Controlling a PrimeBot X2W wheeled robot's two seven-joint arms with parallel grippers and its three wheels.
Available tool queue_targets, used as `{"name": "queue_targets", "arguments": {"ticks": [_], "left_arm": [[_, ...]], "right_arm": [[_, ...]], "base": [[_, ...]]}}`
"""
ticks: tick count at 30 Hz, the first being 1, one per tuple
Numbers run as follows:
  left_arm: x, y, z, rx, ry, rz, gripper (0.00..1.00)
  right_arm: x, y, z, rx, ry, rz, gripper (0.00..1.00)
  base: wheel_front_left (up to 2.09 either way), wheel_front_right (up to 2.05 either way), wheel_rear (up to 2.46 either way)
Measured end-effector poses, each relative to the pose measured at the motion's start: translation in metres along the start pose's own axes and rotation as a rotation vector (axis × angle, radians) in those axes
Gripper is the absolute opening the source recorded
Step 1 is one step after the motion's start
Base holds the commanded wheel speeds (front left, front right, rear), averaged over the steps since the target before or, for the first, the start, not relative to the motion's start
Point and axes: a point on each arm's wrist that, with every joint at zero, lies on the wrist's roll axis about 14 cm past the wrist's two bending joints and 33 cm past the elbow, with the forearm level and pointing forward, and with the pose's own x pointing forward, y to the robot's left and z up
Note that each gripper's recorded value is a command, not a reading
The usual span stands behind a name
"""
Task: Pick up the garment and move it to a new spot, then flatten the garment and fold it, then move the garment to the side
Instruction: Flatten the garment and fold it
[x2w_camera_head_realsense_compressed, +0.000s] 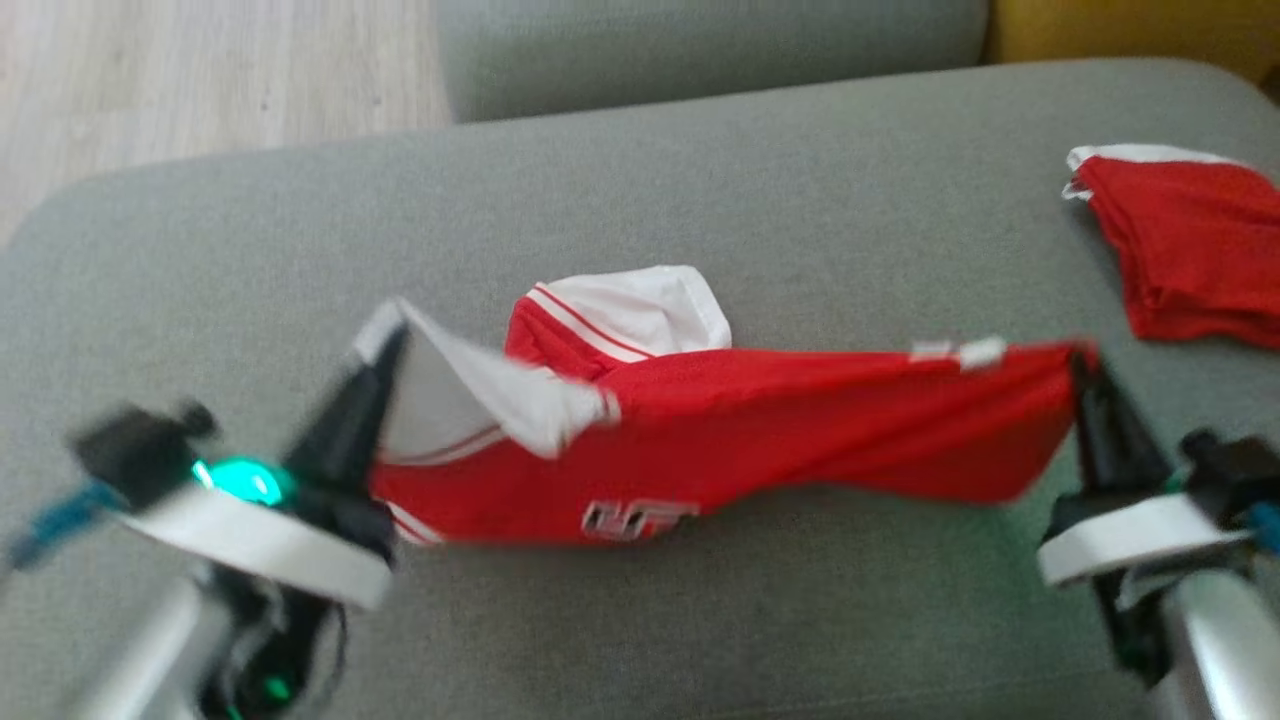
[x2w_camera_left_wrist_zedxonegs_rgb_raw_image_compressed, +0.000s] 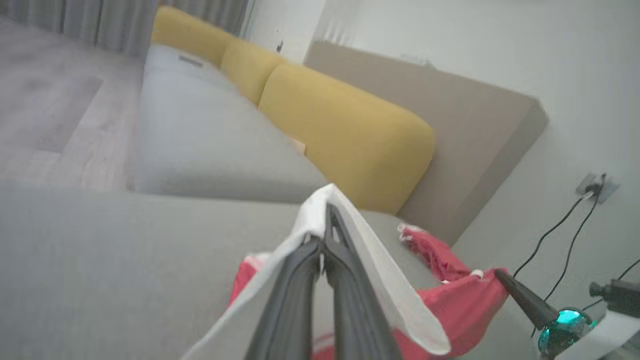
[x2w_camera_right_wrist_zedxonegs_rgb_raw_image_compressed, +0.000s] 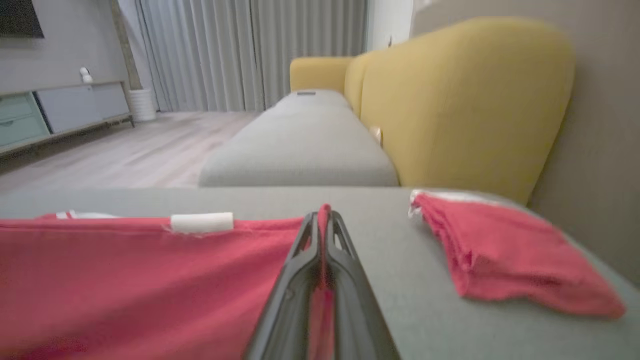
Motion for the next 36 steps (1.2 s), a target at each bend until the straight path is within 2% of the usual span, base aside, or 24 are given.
{"name": "queue_targets", "arguments": {"ticks": [5,12,16,19,24,28,30,36], "left_arm": [[0.02,-0.024,0.086,0.071,-0.209,-0.092,0.0],[0.044,-0.079,0.196,0.146,-0.45,-0.239,0.0],[0.058,-0.111,0.249,0.203,-0.56,-0.329,0.0],[0.077,-0.119,0.274,0.238,-0.607,-0.339,0.0],[0.133,-0.096,0.275,0.299,-0.546,-0.269,0.0],[0.184,-0.056,0.257,0.361,-0.46,-0.177,0.0],[0.219,-0.028,0.246,0.409,-0.441,-0.12,0.0],[0.262,0.009,0.231,0.465,-0.472,-0.062,0.0]], "right_arm": [[0.003,-0.011,0.078,-0.096,-0.221,0.019,0.0],[0.016,-0.008,0.209,-0.21,-0.509,0.072,0.0],[0.03,-0.005,0.254,-0.246,-0.585,0.1,0.0],[0.051,-0.004,0.274,-0.26,-0.603,0.119,0.0],[0.107,0.001,0.279,-0.248,-0.523,0.159,0.0],[0.161,0.004,0.261,-0.25,-0.427,0.185,0.0],[0.201,0.005,0.247,-0.25,-0.383,0.192,0.0],[0.255,0.008,0.222,-0.28,-0.367,0.205,0.0]], "base": [[0.0,0.0,0.0],[0.0,0.0,0.0],[0.0,0.0,0.0],[0.0,0.0,0.0],[0.0,0.0,0.0],[0.0,0.0,0.0],[0.0,0.0,0.0],[0.0,0.0,0.0]]}}
